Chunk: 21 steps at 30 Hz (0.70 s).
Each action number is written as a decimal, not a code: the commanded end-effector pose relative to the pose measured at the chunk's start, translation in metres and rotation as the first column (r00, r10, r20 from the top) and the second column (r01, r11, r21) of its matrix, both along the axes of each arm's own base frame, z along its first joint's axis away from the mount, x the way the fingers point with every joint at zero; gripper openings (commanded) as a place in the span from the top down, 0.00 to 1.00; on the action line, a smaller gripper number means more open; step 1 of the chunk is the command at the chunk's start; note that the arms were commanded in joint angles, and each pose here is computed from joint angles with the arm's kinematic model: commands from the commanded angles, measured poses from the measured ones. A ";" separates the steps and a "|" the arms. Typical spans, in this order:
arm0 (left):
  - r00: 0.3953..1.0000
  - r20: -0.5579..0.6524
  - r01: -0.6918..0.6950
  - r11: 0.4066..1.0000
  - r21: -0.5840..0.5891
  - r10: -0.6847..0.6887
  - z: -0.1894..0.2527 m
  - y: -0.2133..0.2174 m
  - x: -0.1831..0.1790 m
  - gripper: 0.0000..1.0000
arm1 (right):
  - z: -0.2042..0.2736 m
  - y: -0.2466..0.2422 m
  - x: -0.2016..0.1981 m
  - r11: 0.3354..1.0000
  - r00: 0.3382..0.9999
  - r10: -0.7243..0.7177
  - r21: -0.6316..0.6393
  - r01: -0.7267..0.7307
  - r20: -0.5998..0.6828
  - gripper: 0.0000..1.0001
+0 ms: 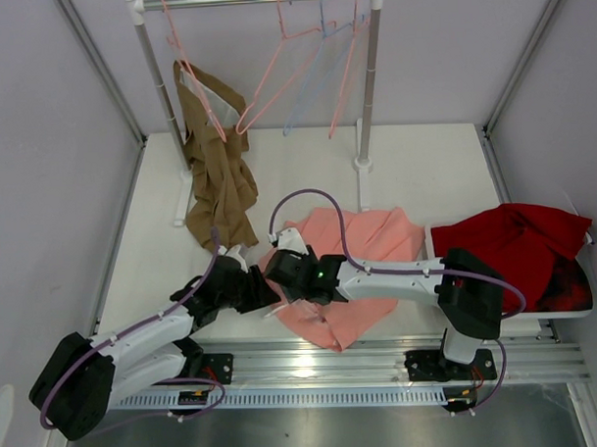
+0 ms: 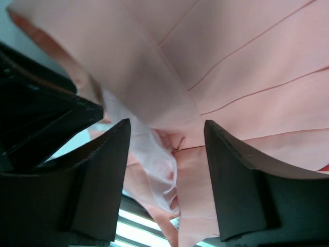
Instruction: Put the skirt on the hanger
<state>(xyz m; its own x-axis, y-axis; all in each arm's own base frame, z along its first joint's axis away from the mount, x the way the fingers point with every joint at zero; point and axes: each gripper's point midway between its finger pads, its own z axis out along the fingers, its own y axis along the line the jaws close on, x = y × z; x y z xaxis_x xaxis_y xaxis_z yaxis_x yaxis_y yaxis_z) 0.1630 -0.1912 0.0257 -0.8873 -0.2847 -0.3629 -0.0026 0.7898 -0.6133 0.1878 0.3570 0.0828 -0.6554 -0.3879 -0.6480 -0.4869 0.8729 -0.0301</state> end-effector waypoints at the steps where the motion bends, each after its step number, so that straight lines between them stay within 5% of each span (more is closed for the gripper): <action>1: 0.999 0.007 -0.040 0.999 0.024 0.040 -0.005 0.005 0.006 0.48 | 0.010 -0.003 0.021 0.997 0.994 -0.073 0.006 0.073 0.075 0.42; 11: 0.999 0.028 -0.032 0.999 0.025 0.031 0.000 0.004 0.009 0.53 | 0.010 -0.021 0.037 0.992 0.988 -0.125 -0.012 0.127 0.091 0.89; 21: 0.998 0.048 0.033 0.999 0.031 -0.034 0.004 0.000 0.007 0.36 | 0.043 -0.043 0.061 0.982 0.974 -0.190 0.024 0.189 0.120 1.00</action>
